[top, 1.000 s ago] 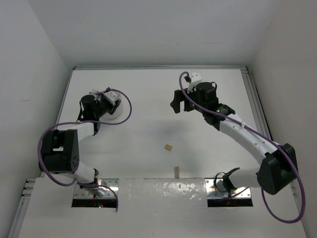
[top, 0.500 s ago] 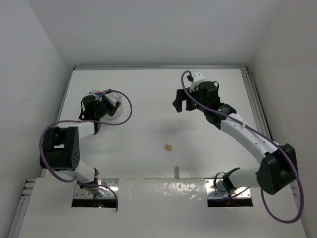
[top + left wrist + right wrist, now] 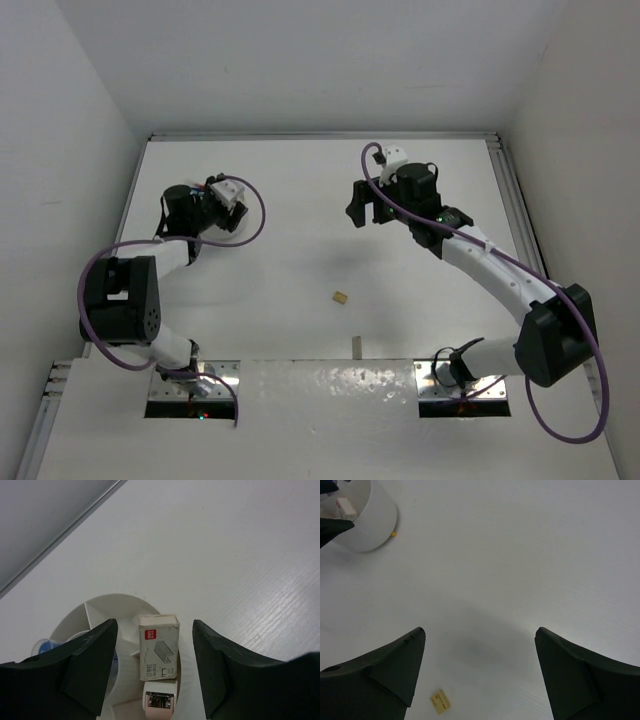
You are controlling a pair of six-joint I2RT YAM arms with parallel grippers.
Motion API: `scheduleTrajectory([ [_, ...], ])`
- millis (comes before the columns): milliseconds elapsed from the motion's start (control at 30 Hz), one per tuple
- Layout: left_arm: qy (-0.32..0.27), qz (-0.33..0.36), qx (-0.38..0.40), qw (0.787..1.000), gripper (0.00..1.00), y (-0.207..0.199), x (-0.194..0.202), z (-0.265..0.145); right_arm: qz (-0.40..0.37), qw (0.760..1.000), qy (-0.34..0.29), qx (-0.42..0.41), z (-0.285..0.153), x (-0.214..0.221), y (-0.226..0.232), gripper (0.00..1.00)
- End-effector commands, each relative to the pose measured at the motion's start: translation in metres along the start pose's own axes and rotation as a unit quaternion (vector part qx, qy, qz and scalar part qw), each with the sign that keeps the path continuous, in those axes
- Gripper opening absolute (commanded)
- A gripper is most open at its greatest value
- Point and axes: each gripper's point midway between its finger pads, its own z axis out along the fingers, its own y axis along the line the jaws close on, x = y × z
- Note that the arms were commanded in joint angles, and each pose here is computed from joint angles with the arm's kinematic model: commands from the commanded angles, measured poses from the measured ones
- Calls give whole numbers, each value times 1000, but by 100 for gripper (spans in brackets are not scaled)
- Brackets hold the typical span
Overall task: Sort the stationery into containers
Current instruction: Place the stationery in the storage box.
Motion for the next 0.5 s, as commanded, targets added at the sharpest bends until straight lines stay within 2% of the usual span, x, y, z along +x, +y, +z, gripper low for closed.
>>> scheduleTrajectory([
  [0,-49,26,0,998,60,17,-45,-6,-16,999,-31,-13,-4,-25,10,88],
  [200,-70,20,15,997,64,14,-75,-14,-20,999,-33,-17,-8,-20,14,89],
  [300,-72,16,-2,997,64,16,-81,-16,-21,999,-36,-19,-12,-16,16,89],
  [367,-73,17,-22,997,56,20,-84,-14,-21,999,-37,-19,-14,-14,17,89],
  [400,-73,18,-27,997,40,20,-83,-12,-21,999,-38,-19,-15,-14,17,89],
  [467,-70,25,-30,997,29,23,-79,-7,-20,999,-37,-18,-18,-12,18,89],
])
